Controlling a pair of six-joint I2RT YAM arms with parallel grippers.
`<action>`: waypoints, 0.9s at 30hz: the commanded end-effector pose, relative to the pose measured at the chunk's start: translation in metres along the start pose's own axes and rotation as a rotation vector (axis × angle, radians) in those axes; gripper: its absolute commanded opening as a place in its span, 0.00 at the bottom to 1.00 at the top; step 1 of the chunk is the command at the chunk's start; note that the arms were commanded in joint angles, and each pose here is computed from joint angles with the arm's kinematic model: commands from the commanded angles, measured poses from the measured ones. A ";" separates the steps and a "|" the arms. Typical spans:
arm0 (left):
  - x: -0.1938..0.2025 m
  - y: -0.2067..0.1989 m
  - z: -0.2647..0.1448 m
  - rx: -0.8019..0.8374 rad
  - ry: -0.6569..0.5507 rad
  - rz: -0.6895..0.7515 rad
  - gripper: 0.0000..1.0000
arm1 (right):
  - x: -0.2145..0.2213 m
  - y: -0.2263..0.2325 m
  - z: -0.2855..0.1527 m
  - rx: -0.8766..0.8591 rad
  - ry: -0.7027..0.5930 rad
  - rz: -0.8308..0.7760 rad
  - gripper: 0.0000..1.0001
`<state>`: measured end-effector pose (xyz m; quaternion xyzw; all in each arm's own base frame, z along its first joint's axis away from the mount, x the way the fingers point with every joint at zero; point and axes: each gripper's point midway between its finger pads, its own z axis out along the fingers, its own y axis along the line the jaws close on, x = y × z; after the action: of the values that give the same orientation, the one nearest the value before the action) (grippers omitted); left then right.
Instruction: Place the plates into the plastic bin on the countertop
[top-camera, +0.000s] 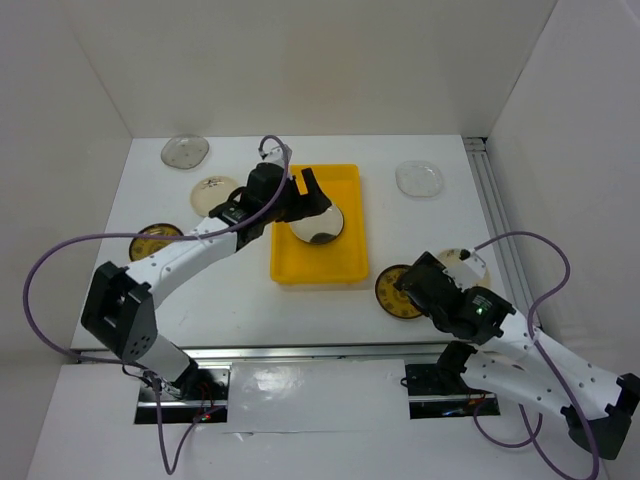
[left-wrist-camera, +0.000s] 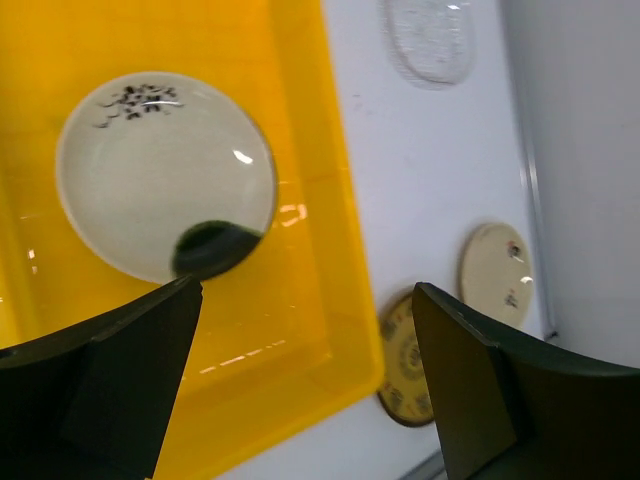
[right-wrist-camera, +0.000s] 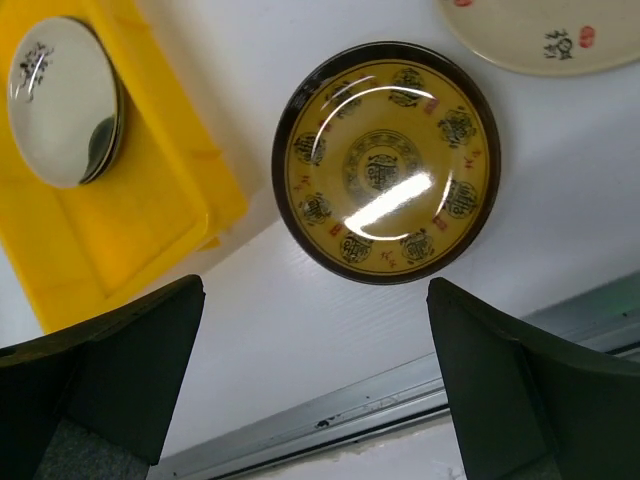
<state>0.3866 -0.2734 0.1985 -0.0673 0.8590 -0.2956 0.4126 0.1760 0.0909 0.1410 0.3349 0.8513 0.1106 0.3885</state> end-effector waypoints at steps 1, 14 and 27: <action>-0.022 -0.048 -0.038 0.128 -0.033 0.039 1.00 | -0.008 -0.026 0.004 0.101 -0.067 0.102 1.00; -0.012 -0.062 -0.119 0.205 -0.024 0.111 1.00 | 0.022 -0.046 0.043 0.118 -0.087 0.286 0.96; 0.003 -0.036 -0.134 0.127 0.008 0.150 1.00 | 0.055 -0.073 0.081 0.196 -0.093 0.257 0.63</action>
<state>0.2833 -0.2483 0.2697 0.0126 0.8522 -0.3197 0.4141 0.1594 0.0612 0.0194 0.4578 0.8151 0.0344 0.3535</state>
